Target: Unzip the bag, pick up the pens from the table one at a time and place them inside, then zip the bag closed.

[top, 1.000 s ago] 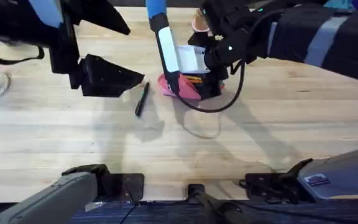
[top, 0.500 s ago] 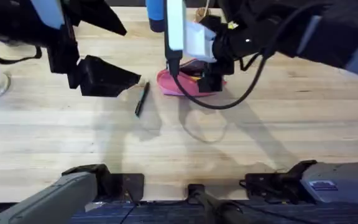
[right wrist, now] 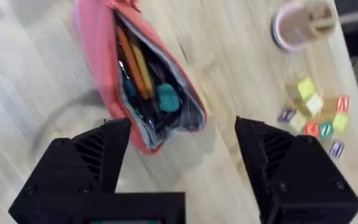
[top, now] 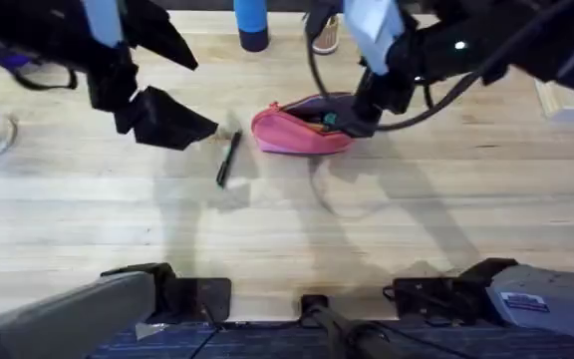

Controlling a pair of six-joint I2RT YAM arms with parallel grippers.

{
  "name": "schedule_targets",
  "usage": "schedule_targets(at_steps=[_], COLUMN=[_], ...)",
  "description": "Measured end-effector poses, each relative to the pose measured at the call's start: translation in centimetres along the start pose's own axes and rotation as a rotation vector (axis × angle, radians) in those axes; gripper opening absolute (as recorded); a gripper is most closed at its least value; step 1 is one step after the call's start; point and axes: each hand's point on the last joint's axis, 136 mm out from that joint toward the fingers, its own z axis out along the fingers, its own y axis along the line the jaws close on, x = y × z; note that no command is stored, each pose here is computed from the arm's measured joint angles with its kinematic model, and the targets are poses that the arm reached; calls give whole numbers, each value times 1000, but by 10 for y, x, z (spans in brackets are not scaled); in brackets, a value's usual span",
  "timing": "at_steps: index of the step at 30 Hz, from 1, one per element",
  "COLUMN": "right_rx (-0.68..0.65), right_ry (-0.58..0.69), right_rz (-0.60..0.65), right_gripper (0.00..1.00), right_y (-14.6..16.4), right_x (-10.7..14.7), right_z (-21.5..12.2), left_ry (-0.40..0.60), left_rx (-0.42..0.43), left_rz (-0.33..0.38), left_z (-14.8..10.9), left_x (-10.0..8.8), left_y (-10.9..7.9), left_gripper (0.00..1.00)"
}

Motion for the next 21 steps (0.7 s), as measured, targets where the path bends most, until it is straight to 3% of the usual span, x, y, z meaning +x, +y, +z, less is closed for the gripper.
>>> schedule_targets(at_steps=[13, 21], right_rx=[69, 71], right_ry=[5, 5], right_rz=[193, 212], right_gripper=[998, 998], right_y=[-28, -29], right_x=[22, 22], right_z=[-21, -21], left_ry=[57, 91], left_rx=[160, 208], left_rz=[-141, -337], left_z=[51, 85], left_x=[32, 52], left_y=[31, 54], left_gripper=[995, 995])
